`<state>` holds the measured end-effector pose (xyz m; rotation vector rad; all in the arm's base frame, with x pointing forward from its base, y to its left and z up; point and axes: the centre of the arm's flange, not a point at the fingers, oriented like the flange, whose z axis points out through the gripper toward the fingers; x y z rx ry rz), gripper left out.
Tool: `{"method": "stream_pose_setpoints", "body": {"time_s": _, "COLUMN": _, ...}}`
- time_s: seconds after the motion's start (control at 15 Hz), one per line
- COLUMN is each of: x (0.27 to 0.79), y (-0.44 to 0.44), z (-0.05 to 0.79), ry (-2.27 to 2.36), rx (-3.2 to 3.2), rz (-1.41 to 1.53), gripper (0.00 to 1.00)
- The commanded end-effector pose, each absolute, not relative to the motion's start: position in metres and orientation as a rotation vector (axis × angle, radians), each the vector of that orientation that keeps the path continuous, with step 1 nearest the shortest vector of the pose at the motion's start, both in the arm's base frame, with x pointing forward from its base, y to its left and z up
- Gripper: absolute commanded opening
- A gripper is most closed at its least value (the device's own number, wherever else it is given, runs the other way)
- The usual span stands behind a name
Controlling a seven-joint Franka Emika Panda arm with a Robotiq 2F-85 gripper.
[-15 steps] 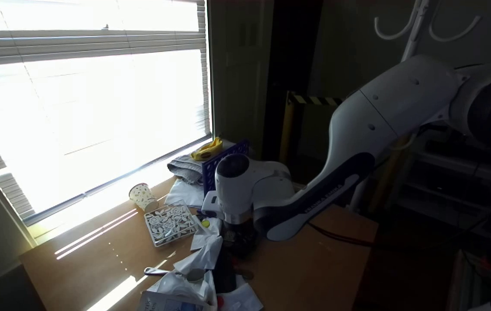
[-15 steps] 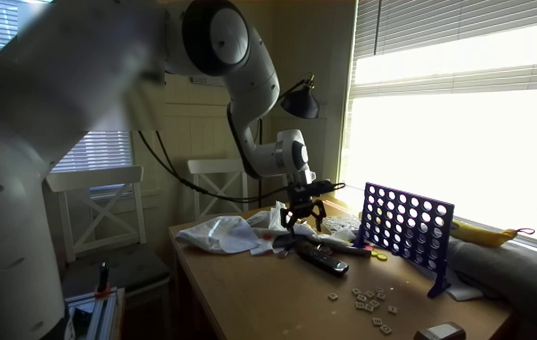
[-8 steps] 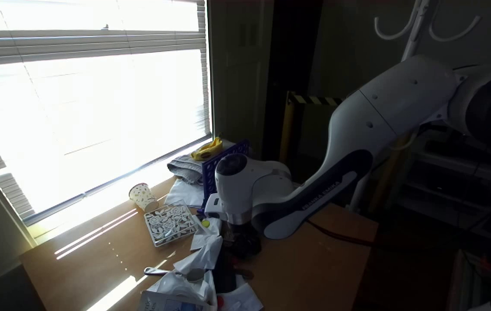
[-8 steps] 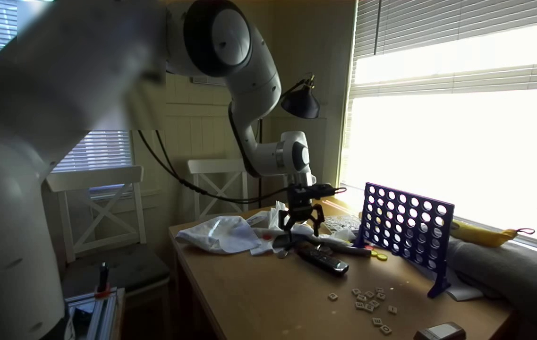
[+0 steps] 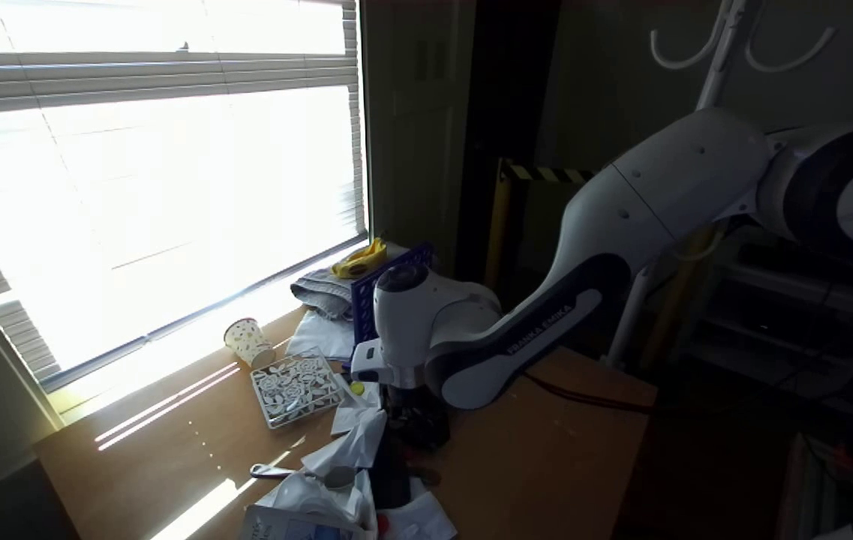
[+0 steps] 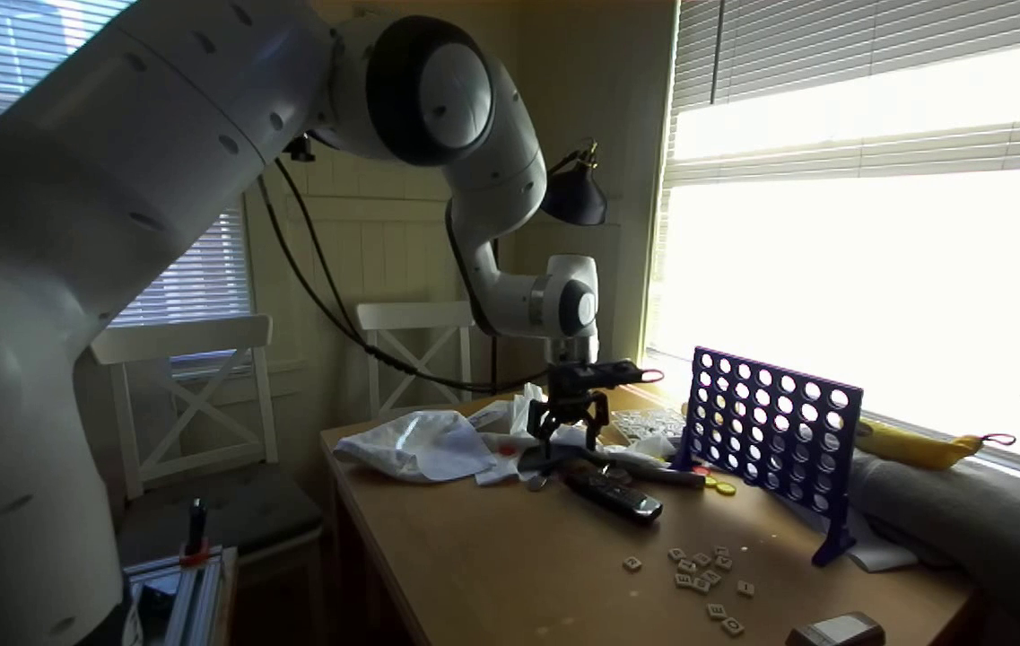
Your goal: Move the stapler to the right edge of the table and move the spatula to the open space
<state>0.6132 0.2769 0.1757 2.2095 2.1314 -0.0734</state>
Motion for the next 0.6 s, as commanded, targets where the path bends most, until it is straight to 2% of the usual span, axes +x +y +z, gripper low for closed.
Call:
{"method": "stream_pose_setpoints", "body": {"time_s": 0.0, "x": 0.641, "y": 0.275, "z": 0.169, "ry": 2.269, "rx": 2.156, "rz": 0.008, "gripper": 1.0}}
{"method": "stream_pose_setpoints", "body": {"time_s": 0.53, "x": 0.677, "y": 0.272, "z": 0.137, "ry": 2.454, "rx": 2.172, "rz": -0.017, "gripper": 1.0}}
